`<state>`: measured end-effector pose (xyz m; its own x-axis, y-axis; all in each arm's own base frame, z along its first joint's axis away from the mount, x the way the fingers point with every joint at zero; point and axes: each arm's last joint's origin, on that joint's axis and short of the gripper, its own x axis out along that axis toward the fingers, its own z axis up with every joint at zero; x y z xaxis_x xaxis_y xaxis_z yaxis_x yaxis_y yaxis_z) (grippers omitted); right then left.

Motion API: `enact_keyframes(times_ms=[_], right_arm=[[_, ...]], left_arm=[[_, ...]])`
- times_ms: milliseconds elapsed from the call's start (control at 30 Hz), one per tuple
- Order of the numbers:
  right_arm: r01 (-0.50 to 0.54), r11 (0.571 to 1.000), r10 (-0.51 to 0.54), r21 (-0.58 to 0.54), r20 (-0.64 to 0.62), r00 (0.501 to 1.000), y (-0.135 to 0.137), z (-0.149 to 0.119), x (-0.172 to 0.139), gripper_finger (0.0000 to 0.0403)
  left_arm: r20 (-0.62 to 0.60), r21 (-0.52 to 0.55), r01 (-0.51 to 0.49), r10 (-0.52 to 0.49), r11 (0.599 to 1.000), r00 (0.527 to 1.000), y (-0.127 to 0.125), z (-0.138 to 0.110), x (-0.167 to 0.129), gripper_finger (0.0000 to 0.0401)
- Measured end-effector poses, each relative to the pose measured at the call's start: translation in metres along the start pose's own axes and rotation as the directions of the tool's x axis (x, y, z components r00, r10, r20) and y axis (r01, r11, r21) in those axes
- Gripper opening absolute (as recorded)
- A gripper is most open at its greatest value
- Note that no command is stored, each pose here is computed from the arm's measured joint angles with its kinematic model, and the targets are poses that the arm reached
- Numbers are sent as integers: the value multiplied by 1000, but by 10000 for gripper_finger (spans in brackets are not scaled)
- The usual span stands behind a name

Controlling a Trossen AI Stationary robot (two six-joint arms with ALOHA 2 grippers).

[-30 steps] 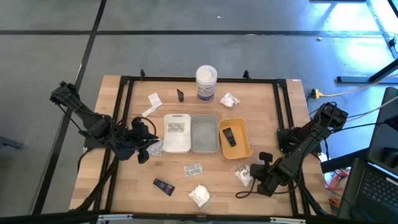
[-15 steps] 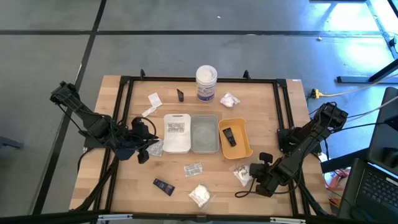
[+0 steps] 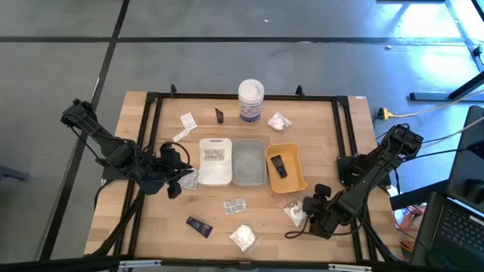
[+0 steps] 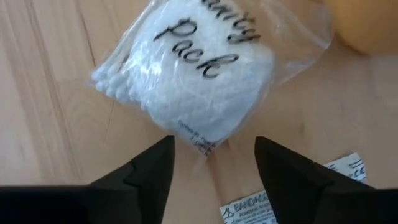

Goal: Pick & Place Travel size toiletries
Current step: Put the white cotton pack into the gray bin

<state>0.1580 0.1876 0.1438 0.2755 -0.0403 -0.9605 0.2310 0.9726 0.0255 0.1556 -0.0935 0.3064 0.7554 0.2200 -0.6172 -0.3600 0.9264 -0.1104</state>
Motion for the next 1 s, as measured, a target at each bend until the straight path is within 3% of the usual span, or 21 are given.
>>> enact_keyframes(times_ms=[233,600,833,1000], right_arm=[[4,1000,-5,25,42,999,-1,7,1,243],[-16,1000,17,-15,86,996,2,10,1,201],[-41,999,42,-16,40,998,2,9,1,151],[-58,998,58,-17,9,998,3,8,1,84]], left_arm=[[0,0,0,0,1000,1000,0,0,0,54],[0,0,0,0,1000,1000,0,0,0,54],[0,1,0,0,1000,1000,0,0,0,54],[0,0,0,0,1000,1000,0,0,0,54]])
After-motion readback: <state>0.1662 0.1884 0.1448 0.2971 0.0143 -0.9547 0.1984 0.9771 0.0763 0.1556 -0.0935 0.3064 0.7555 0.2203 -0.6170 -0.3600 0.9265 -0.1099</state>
